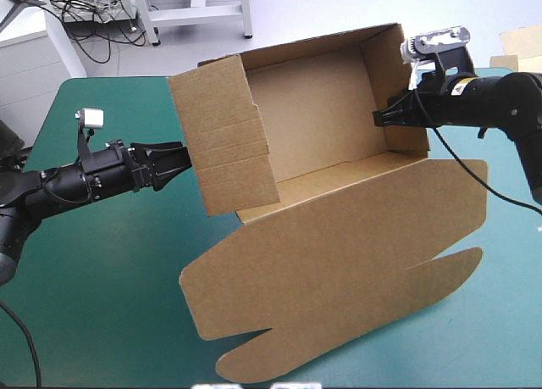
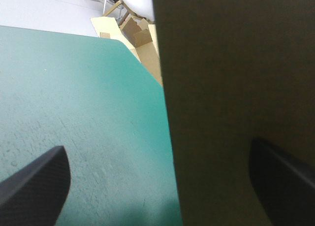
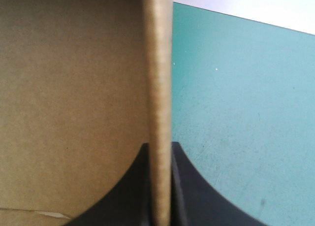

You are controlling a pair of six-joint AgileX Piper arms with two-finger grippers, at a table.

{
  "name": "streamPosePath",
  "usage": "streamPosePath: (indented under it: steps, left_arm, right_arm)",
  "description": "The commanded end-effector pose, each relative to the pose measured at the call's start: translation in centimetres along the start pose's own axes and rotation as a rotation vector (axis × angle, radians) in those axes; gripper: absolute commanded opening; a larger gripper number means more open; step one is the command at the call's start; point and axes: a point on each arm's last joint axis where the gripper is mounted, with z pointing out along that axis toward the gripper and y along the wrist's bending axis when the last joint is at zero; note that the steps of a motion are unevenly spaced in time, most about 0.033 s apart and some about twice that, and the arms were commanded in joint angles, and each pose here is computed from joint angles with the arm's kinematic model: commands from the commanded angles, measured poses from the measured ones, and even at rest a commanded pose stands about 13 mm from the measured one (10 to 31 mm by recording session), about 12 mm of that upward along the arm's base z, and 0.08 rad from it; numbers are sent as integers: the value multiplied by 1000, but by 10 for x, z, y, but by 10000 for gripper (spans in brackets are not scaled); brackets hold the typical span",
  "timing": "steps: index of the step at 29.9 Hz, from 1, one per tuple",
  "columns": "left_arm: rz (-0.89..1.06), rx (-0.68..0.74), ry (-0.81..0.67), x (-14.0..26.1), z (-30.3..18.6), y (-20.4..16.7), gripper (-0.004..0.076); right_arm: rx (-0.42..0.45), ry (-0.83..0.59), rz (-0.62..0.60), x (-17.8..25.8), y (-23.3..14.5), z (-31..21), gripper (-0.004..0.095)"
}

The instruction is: Fold the box

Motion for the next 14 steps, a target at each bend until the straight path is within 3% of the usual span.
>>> streamPosePath:
  steps: [1,8,14]
  left_arm:
    - [42,142,-36,-8,-4,-29,703]
    - [79,159,-54,-8,-7,-38,703]
    - [108,210,-45,-7,-1,-50,703]
  right_arm:
    - [17,-152,5,-16,13,-17,-12]
    - [61,-177,-23,-20,26,-12,-12]
    - [42,-205,-24,-22,34,-11,-12]
